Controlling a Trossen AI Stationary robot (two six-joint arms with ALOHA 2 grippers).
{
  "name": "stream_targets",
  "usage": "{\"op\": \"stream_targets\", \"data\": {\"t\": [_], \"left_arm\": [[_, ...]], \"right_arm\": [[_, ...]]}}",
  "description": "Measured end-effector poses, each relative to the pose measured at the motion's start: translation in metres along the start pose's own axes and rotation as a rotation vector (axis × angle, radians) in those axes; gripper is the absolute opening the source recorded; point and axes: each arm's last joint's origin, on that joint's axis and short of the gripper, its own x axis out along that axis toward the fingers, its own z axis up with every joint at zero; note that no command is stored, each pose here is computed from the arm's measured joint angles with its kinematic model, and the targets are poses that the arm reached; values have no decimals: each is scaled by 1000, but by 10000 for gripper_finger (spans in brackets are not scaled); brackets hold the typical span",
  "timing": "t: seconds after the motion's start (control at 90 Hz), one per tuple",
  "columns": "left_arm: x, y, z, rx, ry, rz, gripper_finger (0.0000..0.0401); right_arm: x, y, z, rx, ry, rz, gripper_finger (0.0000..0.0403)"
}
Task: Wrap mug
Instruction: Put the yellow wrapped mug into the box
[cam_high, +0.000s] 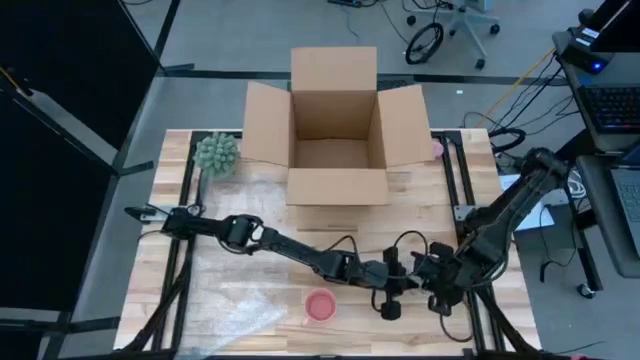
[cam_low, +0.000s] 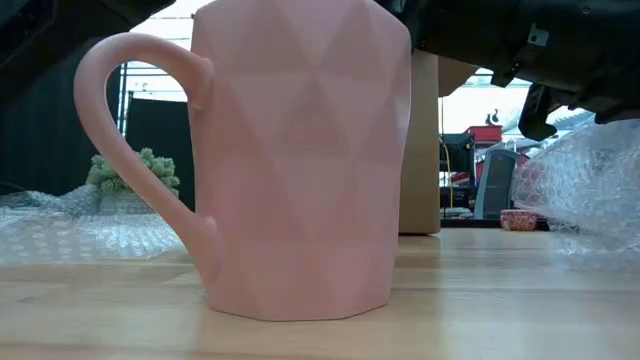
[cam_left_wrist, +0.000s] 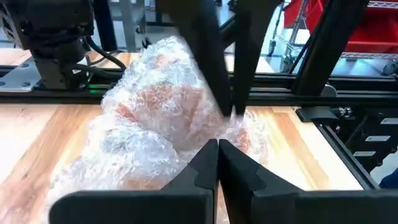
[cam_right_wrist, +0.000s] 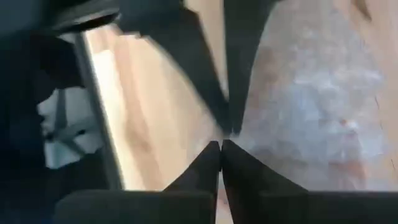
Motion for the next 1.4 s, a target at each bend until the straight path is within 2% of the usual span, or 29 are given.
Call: {"op": "stream_targets", "data": {"t": [0.133,0.3,0.4,0.578,0.756,0.922,1.156,1.4], "left_arm": [[0,0,0,0,0,-1,0],[0,0,0,-1,-1,-1,0],[0,0,0,-1,-1,-1,0],[0,0,0,-1,-3,-1,0],[0,0,0,-1,-3,-1,0],[0,0,0,-1,-3,-1,0],[0,1,1,-1,-5,0,0],[0,1,1,-1,-5,0,0]], "right_arm": [[-17,-6,-2,18,8,-46,4],[-21,-16,-4,38,-8,-151,19],[-17,-21,-3,34,-50,-199,56],[-11,-30,5,15,-122,-274,147],[-8,-30,17,3,-162,-244,200],[6,-27,19,-38,-127,-279,207],[32,-31,4,-48,42,-290,199],[49,-38,-6,-33,47,-280,199]]}}
